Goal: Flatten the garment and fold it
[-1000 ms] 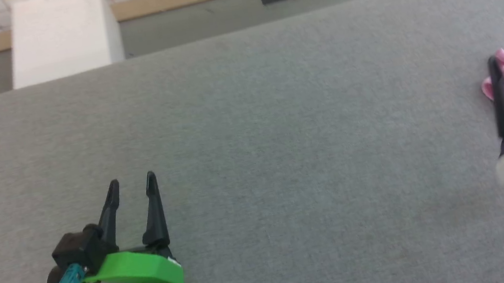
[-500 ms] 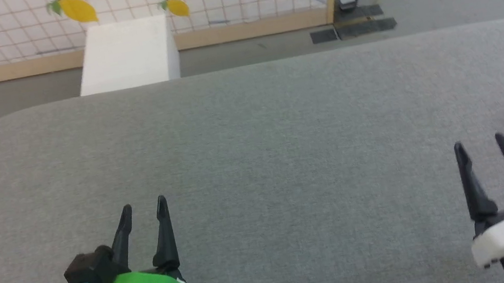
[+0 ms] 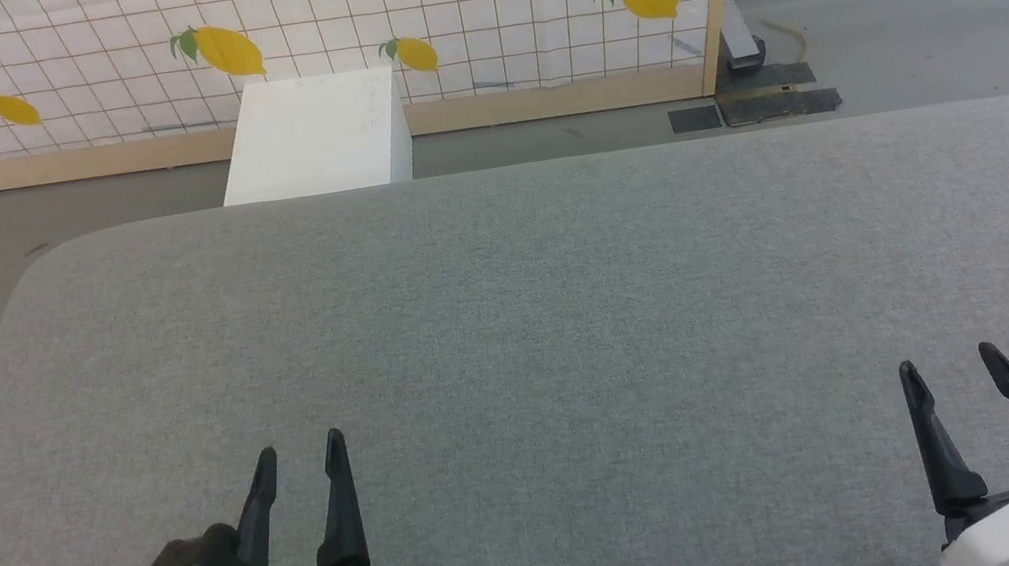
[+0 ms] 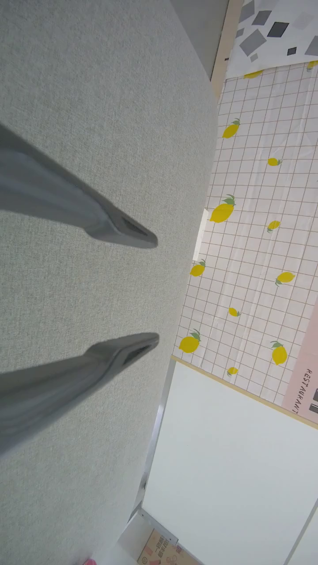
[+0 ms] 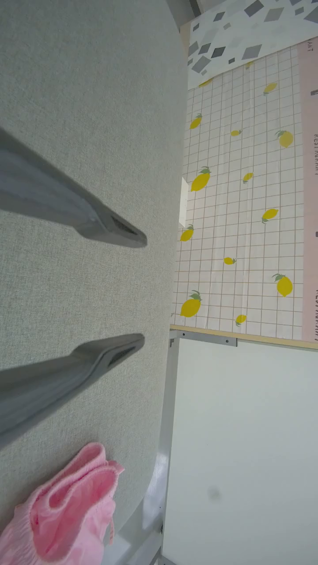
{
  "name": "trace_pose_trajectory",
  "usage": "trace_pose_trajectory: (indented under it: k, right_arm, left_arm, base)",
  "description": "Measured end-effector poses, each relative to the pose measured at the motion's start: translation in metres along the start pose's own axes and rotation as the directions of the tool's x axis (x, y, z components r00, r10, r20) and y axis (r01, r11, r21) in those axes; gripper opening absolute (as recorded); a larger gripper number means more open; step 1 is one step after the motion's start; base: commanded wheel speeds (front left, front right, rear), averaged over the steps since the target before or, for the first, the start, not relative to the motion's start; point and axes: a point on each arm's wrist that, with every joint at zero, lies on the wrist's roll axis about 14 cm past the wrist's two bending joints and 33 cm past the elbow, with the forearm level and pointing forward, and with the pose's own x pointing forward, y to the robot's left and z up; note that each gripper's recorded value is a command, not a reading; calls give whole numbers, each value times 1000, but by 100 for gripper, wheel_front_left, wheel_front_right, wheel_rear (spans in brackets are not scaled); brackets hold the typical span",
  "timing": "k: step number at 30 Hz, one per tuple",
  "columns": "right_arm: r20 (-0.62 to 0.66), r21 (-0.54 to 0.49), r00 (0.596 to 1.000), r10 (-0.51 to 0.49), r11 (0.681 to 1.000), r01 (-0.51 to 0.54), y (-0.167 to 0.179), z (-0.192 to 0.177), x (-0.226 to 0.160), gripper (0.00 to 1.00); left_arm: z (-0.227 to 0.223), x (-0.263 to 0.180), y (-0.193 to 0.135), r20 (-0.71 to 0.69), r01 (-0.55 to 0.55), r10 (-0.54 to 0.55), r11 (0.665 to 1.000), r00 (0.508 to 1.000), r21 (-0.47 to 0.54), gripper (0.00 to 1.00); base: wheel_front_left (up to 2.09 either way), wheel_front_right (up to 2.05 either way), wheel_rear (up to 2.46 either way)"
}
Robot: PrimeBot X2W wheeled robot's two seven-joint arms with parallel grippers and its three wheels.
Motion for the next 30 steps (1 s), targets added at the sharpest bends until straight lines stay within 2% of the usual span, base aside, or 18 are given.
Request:
trace_pose_trajectory:
  k: [7, 8, 30]
  right_arm:
    - [-9, 8, 1000, 9, 1000, -9, 3, -3, -2, 100]
    - [-10, 9, 1000, 9, 1000, -9, 3, -3, -2, 0]
    - [-17, 8, 1000, 8, 1000, -8, 3, -4, -2, 0]
  left_arm:
    - [-5, -3, 1, -16, -6, 6, 1000, 1000, 0, 100]
    - [-5, -3, 2, -17, -6, 6, 1000, 1000, -1, 0]
    - [-5, -3, 1, -23, -5, 5, 1000, 1000, 1, 0]
  base:
    - [0, 0, 0]
    - [0, 0, 0]
    - [0, 0, 0]
